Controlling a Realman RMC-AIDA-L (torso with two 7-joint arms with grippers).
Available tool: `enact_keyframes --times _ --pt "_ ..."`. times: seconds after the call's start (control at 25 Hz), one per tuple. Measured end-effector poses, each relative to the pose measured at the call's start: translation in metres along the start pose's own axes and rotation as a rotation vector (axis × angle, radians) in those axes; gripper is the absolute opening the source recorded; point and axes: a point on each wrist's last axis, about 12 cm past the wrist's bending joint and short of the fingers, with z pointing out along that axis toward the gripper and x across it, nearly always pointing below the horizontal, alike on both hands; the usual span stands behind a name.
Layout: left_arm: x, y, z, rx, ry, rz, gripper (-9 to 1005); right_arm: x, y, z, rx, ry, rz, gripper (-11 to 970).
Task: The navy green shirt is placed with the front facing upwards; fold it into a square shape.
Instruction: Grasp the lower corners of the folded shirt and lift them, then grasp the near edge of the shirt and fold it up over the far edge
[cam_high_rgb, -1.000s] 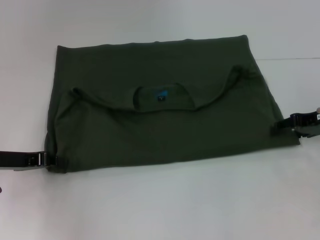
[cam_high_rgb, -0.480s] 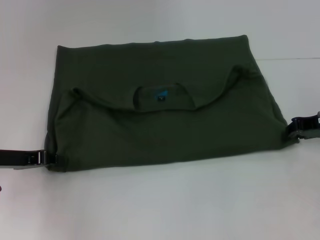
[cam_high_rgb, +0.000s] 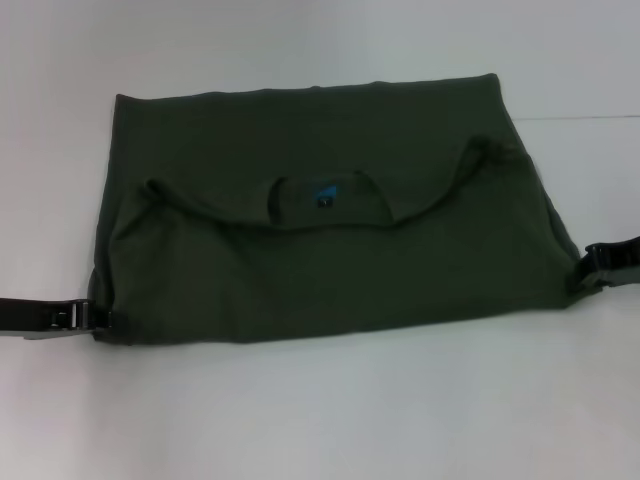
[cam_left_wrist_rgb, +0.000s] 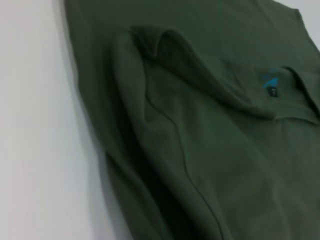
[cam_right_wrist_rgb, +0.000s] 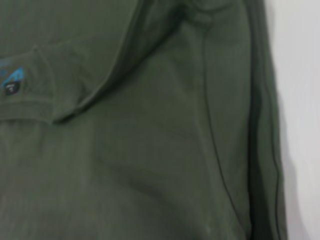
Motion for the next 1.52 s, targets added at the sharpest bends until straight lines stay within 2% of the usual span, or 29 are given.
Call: enact_keyframes --times 0.24,0.56,0.84,1.16,1.52 --pt "0.002 -0.002 -0.021 0.02 0.106 0.017 45 0.01 0.006 -0.013 -0.063 0.118 -0.07 77" --pt "0.019 -0.016 -0.039 0.114 0.362 0.045 39 0.045 0.01 -0.025 -0.154 0.375 -0.179 77" --pt "0.028 -0.028 -0.046 0.197 0.516 0.071 40 0.071 0.016 -0.024 -0.222 0.553 -0.275 77" --pt "0.044 -0.031 -0.041 0.221 0.614 0.107 40 0.087 0.016 -0.017 -0.218 0.638 -0.316 77" --pt "0.042 -0.031 -0.042 0.237 0.59 0.113 40 0.086 0.016 -0.018 -0.245 0.611 -0.331 77"
